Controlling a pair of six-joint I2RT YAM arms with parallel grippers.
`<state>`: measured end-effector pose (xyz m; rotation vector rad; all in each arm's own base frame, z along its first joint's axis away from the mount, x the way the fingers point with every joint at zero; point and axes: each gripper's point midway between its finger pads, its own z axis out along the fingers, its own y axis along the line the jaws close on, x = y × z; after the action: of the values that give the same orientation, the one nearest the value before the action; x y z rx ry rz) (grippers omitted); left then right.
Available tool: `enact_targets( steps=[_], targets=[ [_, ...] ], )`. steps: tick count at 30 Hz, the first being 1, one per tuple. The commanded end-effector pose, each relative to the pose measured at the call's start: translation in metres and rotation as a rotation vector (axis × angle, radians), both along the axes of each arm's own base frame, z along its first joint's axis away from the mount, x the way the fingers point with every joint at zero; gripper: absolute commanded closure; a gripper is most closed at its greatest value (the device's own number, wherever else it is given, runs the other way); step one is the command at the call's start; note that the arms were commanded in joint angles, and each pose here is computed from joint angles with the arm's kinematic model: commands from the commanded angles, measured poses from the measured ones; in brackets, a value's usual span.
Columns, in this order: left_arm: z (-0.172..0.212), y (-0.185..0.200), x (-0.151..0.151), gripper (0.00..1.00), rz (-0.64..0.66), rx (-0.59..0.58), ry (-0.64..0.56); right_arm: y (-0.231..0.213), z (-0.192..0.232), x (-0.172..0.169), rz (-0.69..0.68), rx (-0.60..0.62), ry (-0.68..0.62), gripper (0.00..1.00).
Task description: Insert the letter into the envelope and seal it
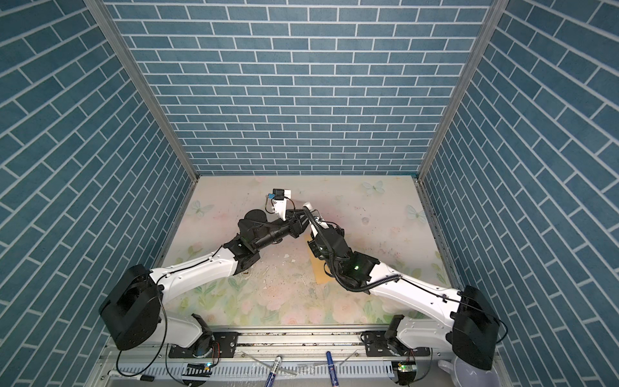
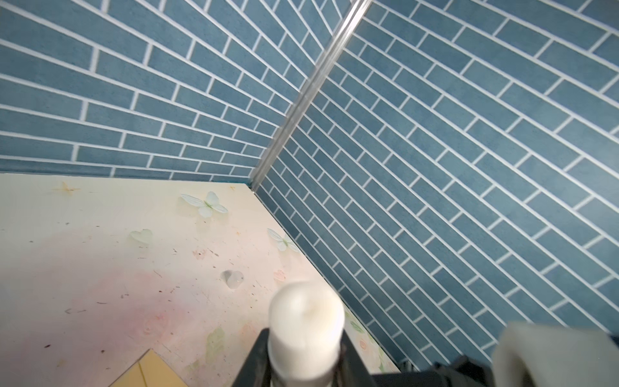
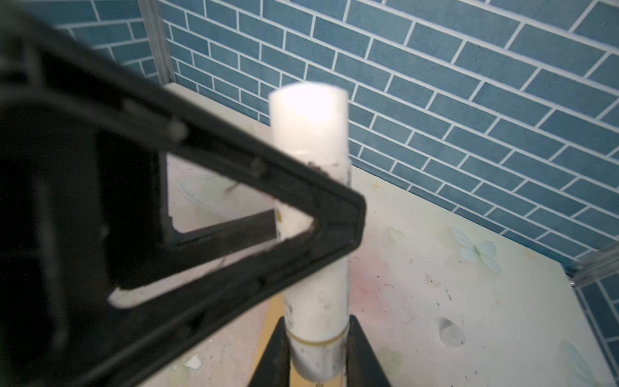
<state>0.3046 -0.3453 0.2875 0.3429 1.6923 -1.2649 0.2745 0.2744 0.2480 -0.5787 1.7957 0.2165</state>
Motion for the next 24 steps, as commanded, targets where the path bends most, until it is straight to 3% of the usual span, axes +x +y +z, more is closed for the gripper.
enact_targets(
  steps=[1,12,24],
  targets=[
    [0.01,-0.003,-0.02,0.57,-0.072,-0.011,-0.054,0.006,0.017,-0.008,0.094,0.167,0.009,1.0],
    [0.034,0.013,-0.033,0.2,-0.13,-0.096,-0.166,-0.002,0.029,-0.019,0.286,0.342,0.1,1.0],
    [0.055,0.019,-0.059,0.17,-0.256,-0.141,-0.299,0.006,0.057,-0.056,0.643,0.544,0.223,1.0]
  ],
)
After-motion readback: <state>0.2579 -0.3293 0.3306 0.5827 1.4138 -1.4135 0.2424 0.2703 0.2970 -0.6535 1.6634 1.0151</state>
